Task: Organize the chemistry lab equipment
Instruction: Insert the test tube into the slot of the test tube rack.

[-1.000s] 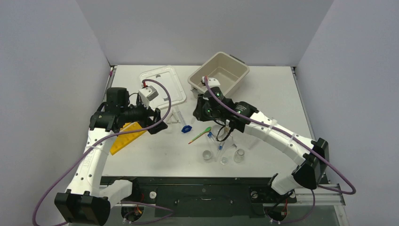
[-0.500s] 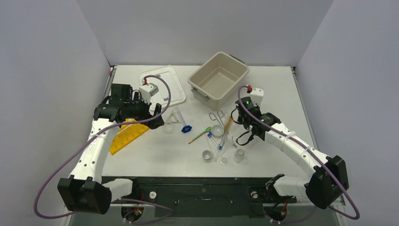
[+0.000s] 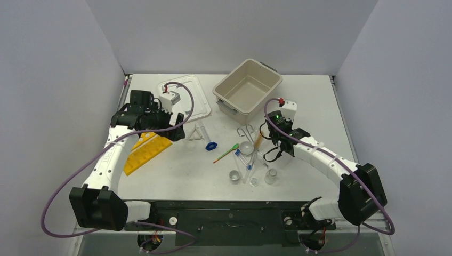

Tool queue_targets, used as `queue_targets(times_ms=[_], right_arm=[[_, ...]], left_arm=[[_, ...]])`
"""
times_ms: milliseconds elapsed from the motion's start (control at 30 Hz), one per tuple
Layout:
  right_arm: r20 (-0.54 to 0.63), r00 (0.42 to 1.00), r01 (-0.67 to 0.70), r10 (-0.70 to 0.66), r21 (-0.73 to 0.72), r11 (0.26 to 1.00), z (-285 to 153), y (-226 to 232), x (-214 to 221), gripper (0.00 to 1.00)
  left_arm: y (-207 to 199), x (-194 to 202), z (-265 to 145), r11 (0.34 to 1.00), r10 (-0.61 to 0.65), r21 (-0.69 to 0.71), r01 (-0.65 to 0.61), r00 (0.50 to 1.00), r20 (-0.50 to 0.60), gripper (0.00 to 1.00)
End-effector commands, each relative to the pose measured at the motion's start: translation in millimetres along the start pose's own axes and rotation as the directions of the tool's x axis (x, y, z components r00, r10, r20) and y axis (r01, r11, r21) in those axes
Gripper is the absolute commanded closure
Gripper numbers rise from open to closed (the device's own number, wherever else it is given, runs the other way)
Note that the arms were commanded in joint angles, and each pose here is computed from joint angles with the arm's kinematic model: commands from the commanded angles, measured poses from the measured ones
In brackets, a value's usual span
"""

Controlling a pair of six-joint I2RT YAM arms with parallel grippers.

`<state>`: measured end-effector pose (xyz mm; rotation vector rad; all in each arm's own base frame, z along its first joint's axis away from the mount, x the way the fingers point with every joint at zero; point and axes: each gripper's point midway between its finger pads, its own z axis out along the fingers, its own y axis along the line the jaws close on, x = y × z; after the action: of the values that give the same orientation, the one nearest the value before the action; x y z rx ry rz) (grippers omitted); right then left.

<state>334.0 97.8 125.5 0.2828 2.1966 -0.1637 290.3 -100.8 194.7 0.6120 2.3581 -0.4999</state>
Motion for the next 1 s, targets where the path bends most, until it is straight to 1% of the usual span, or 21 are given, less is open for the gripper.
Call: queue_targets(times_ms=[0, 233, 533, 733, 967], right_arm=[[0.037, 0.999, -0.029, 0.030, -0.013, 0.999, 8.7, 6.5, -5.5, 1.00], [0.013, 1.000, -0.025, 0.025, -0.017, 1.000, 17.1, 10.6, 7.3, 1.00], [-0.020, 1.000, -0.018, 0.018, -0.010, 1.000, 22.2, 9.8, 27.6, 1.00], [-0.025, 1.000, -0.018, 0.017, -0.016, 1.000, 23.9, 14.8, 30.7, 1.00], [-0.007, 1.000, 0.015, -0.016, -0.017, 1.000, 14.9, 21.9, 29.8, 1.00]], left_arm=[[9.3, -30.0, -4.7, 0.999, 0.019, -0.039, -0.016, 0.998, 0.065, 0.03], [7.0, -32.7, -5.7, 0.999, 0.012, -0.033, -0.010, 0.997, 0.081, 0.04], [12.9, -20.8, -3.1, 0.998, 0.015, -0.064, -0.012, 0.999, 0.048, 0.03], [15.6, -15.7, -3.1, 0.996, 0.033, -0.081, -0.029, 0.999, 0.041, 0.03], [17.2, -12.3, -3.4, 0.995, 0.043, -0.089, -0.040, 0.998, 0.034, 0.03]])
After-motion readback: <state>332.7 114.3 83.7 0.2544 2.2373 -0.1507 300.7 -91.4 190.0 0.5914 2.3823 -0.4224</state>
